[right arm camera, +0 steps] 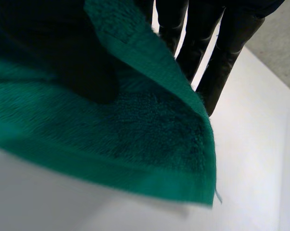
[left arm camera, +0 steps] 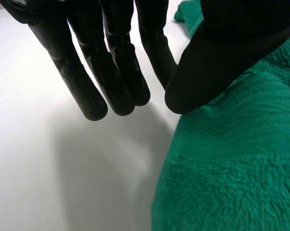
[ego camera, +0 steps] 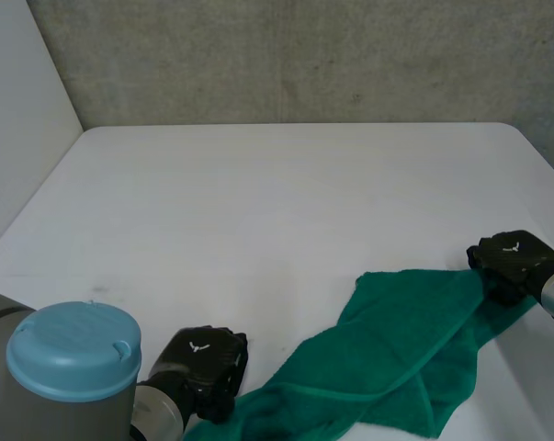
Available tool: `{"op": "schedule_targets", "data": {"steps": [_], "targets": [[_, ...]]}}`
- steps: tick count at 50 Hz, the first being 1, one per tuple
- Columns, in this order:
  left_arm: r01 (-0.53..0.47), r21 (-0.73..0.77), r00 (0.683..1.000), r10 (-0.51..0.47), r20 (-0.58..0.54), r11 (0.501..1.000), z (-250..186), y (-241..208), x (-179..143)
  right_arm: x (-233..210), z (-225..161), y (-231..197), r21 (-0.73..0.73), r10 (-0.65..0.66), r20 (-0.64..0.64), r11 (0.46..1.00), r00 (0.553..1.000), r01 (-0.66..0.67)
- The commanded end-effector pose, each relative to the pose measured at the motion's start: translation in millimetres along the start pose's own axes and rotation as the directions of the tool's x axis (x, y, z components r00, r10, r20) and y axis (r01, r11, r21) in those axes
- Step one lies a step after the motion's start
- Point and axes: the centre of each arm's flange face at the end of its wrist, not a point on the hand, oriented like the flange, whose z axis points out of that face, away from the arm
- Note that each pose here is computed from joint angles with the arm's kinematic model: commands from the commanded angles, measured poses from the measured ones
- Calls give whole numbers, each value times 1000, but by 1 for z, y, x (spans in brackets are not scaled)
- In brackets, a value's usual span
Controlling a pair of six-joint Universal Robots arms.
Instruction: Fold the towel.
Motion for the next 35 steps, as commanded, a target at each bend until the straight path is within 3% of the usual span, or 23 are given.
{"op": "schedule_targets", "data": {"steps": [1, 5, 8, 9, 10, 11, 13, 14, 15, 17, 19, 22, 26, 35], "targets": [[-46, 71, 999, 45, 5, 996, 5, -19, -1, 15, 7, -16, 74, -28, -46, 997, 999, 31], [-78, 207, 997, 72, 36, 975, 13, -56, -5, 25, 12, -52, 176, -69, -103, 981, 992, 86], [-113, 398, 989, 65, 132, 911, 21, -119, -26, 33, 14, -111, 325, -58, -202, 938, 978, 123], [-113, 398, 989, 65, 132, 910, 21, -119, -26, 39, 12, -127, 365, -38, -238, 922, 970, 126], [-142, 501, 979, 45, 200, 854, 20, -157, -40, 50, 4, -158, 441, 22, -308, 889, 951, 122], [-188, 631, 954, -11, 298, 753, 10, -209, -62, 57, -3, -174, 480, 60, -340, 869, 939, 118], [-210, 693, 937, -61, 344, 689, 0, -237, -72, 67, -19, -199, 552, 139, -378, 827, 915, 103], [-210, 694, 937, -61, 344, 689, 0, -237, -73, 74, -34, -220, 618, 204, -395, 780, 896, 95], [-217, 739, 923, -111, 367, 637, -10, -258, -80, 75, -34, -221, 619, 205, -395, 780, 896, 94], [-214, 741, 923, -118, 367, 636, -10, -259, -80, 79, -49, -236, 660, 253, -387, 747, 887, 75], [-200, 729, 928, -113, 356, 654, -7, -251, -77, 67, -53, -234, 643, 240, -335, 765, 911, 35], [-127, 639, 945, -104, 311, 758, 11, -205, -71, 39, -50, -225, 587, 194, -258, 809, 946, -6], [-33, 541, 963, -118, 242, 840, 23, -158, -63, 18, -42, -206, 513, 135, -226, 858, 965, 1], [41, 361, 997, -61, 44, 932, 61, -97, -37, 11, -41, -191, 453, 70, -244, 890, 967, 50]]}}
